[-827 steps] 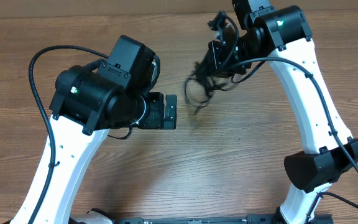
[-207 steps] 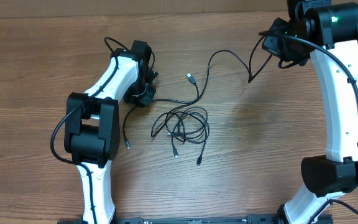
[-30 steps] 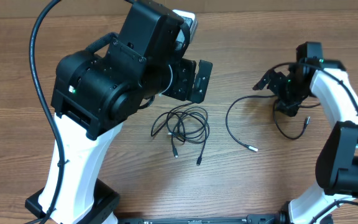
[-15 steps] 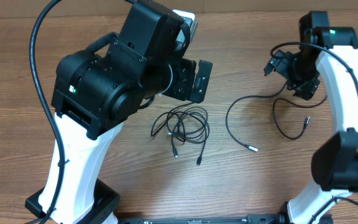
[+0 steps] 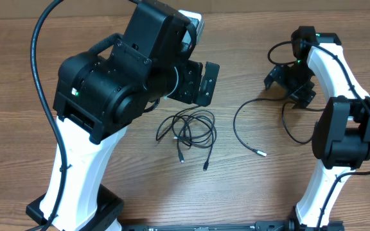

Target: Untangle cables

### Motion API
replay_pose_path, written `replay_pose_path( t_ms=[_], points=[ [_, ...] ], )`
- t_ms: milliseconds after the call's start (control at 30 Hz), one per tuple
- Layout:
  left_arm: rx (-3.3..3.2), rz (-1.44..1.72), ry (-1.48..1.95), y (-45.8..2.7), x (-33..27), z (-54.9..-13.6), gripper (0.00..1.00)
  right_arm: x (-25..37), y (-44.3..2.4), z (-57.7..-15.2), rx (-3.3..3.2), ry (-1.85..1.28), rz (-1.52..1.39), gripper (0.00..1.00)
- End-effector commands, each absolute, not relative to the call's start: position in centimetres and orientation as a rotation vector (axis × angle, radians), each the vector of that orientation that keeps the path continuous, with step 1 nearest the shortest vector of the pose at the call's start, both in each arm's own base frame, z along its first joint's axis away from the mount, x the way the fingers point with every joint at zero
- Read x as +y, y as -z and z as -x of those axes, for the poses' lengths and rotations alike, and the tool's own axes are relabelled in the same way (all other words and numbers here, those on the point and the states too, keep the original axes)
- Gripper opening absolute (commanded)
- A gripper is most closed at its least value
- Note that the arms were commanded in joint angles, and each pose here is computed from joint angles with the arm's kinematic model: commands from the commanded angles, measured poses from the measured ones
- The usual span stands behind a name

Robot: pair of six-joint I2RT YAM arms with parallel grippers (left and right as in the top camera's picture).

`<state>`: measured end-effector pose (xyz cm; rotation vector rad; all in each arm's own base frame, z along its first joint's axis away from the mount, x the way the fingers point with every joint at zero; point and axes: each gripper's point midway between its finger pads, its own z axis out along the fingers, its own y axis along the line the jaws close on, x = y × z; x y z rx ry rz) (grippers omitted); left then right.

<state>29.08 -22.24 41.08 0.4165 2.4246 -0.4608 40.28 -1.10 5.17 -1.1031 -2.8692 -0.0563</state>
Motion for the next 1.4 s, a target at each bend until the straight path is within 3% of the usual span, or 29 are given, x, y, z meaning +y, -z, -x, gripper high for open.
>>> replay_pose_path(
  t_ms=[0,300,900,1067,1367],
  points=[
    [2.429,-0.437,0.436,-40.7,-22.3,-29.4,1.00,-1.5,-5.1,-41.0,-2.842,0.044,1.252,0.95],
    [2.429,-0.437,0.436,-40.7,-22.3,-29.4,0.99,-1.7,-3.6,-41.1,-2.869,0.006,1.257,0.79],
    [2.463,-0.442,0.420,-39.7,-22.3,-29.5,0.99,-2.1,0.5,-40.3,-2.817,-0.060,1.234,0.77],
    [2.466,-0.442,0.418,-39.6,-22.3,-29.5,1.00,-2.0,0.6,-40.8,-2.833,-0.041,1.242,0.72],
    [2.465,-0.441,0.413,-39.6,-22.3,-29.6,0.99,-2.1,0.6,-41.3,-2.852,-0.035,1.247,0.31]
  ],
)
